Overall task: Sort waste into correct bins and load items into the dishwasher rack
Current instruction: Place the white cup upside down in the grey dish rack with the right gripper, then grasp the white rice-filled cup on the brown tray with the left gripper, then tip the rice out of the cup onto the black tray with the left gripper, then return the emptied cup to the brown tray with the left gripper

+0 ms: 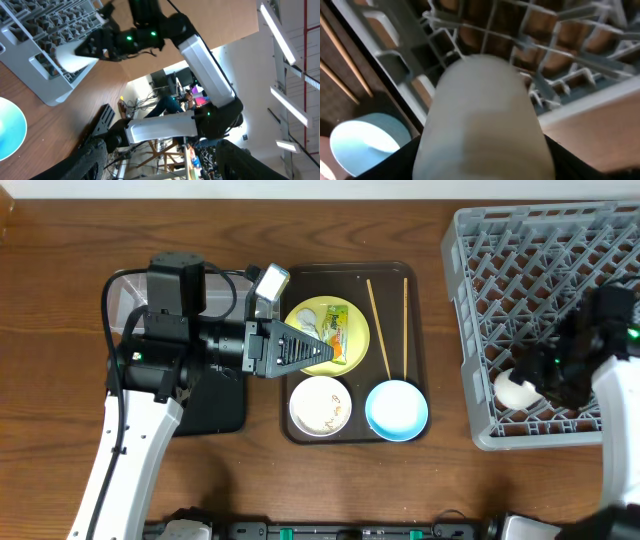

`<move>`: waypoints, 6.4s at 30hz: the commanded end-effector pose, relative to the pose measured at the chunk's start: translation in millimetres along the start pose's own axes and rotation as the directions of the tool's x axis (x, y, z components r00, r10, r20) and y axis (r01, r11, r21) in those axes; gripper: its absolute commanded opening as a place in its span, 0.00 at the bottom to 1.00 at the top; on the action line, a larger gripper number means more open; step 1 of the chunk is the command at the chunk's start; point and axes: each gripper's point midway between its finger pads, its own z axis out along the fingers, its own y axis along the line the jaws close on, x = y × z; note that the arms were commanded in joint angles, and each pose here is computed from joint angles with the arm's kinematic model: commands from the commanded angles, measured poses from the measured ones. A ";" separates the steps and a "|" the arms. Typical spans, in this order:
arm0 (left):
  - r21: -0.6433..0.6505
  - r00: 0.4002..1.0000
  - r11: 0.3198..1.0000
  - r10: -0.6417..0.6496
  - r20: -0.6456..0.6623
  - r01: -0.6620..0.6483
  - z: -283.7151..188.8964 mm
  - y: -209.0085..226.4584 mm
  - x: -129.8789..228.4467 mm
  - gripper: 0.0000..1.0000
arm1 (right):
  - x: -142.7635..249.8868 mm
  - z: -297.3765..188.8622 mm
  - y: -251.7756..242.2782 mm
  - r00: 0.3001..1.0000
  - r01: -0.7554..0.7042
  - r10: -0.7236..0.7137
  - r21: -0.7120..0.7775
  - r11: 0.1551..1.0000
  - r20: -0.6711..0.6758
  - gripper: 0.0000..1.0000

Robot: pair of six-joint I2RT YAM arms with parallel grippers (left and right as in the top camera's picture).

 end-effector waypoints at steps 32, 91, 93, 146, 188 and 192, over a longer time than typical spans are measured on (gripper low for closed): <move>-0.617 0.984 0.766 -0.140 0.111 0.179 -9.5 108.8 24.9 0.67 | 29.8 -113.3 93.7 0.895 0.410 -0.271 -0.408 0.816 0.355 0.81; -0.880 0.941 0.341 -0.189 0.280 0.330 -49.6 168.3 44.6 0.06 | 43.5 -117.6 94.9 0.917 0.370 -0.242 -0.451 0.812 0.317 0.83; -0.852 0.928 0.373 -0.206 0.310 0.368 -77.9 164.7 42.4 0.06 | 43.4 -117.6 95.0 0.917 0.370 -0.242 -0.451 0.812 0.317 0.83; -0.179 0.765 0.875 -0.276 0.582 0.451 -204.2 196.9 40.3 0.06 | 44.8 -117.0 94.4 0.920 0.366 -0.242 -0.452 0.814 0.310 0.84; -0.426 0.886 0.778 -0.380 0.264 0.461 -88.7 160.4 66.2 0.06 | 39.7 -119.1 96.3 0.911 0.380 -0.241 -0.449 0.809 0.335 0.86; -0.626 0.899 0.649 -0.363 0.245 0.432 -61.2 185.6 65.5 0.06 | 39.7 -119.1 96.3 0.911 0.379 -0.242 -0.449 0.809 0.334 0.86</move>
